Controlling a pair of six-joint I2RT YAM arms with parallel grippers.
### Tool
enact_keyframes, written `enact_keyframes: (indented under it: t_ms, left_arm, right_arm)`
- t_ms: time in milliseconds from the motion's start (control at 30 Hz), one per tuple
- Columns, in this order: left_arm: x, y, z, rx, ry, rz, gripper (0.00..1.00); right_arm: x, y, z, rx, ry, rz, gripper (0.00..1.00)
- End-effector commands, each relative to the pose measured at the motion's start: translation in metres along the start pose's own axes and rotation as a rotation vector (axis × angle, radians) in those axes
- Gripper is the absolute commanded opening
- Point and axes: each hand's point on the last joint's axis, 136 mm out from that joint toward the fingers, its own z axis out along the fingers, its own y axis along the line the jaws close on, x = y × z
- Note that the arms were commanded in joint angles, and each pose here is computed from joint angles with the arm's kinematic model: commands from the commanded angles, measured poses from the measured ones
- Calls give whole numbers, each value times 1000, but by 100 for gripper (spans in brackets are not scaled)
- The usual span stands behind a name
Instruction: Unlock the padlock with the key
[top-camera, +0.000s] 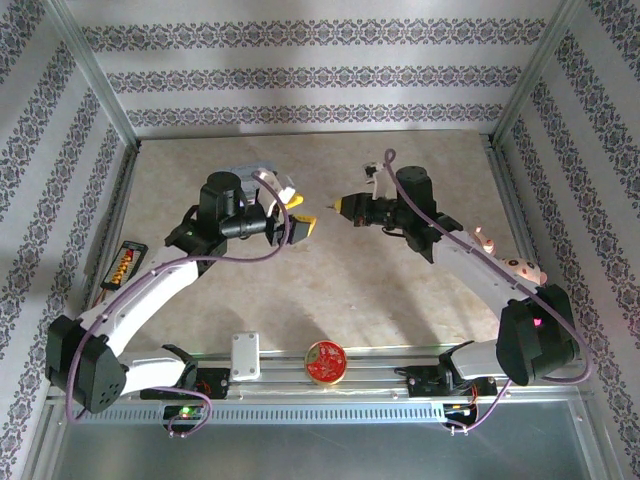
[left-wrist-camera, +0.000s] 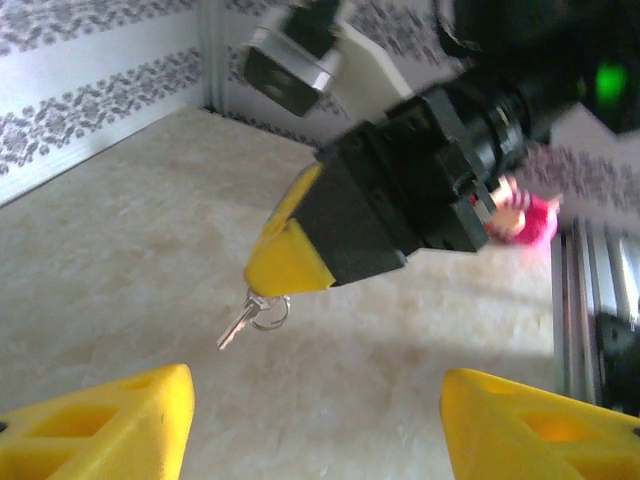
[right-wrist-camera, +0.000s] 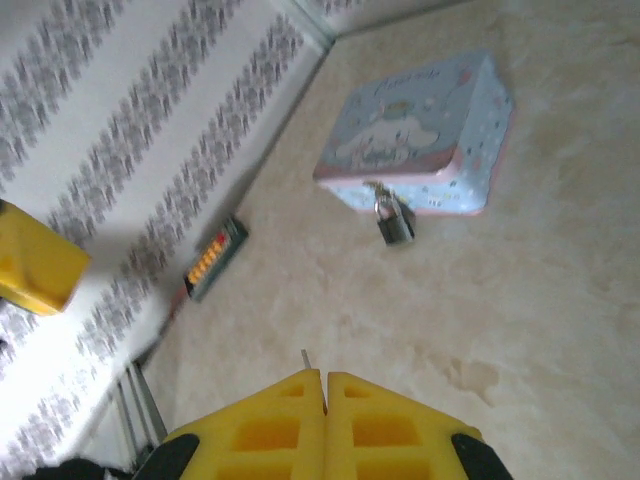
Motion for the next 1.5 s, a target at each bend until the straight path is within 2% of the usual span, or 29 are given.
enact_keyframes:
  t_ms: [0, 67, 133, 267, 433, 633, 733, 1033, 1200, 1267, 1367, 1467]
  left_arm:
    - [-32, 36, 1, -117, -165, -261, 67]
    - [-30, 51, 5, -149, -192, -392, 67]
    - [-34, 52, 10, -101, -240, -483, 67]
    - [-48, 46, 23, 40, -318, -579, 66]
    - [-46, 50, 41, 127, -330, -678, 59]
    - [-54, 46, 42, 206, -375, -695, 53]
    - [-55, 46, 39, 195, -393, -689, 48]
    - [-54, 55, 40, 158, -399, -704, 43]
    - [-57, 58, 41, 153, -408, -703, 37]
    - [-59, 59, 41, 157, -413, -700, 32]
    - [-61, 58, 42, 165, -415, -698, 19]
    - [-61, 60, 42, 164, -418, -698, 13]
  right_arm:
    - [-39, 22, -14, -108, -169, 49, 0]
    - [-43, 23, -16, -131, -195, 64, 0]
    - [-47, 26, -16, -149, -212, 75, 0]
    - [-55, 32, -17, -201, -249, 92, 0]
    - [-68, 45, -17, -317, -296, 122, 0]
    - [-71, 42, -8, -371, -297, 164, 0]
    - [-71, 41, -3, -386, -287, 175, 0]
    - [-66, 46, 5, -410, -253, 183, 0]
    - [-65, 52, 5, -422, -244, 177, 0]
    - [-65, 52, 6, -423, -240, 179, 0]
    - [-64, 51, 7, -423, -233, 184, 0]
    - [-62, 51, 8, -425, -227, 186, 0]
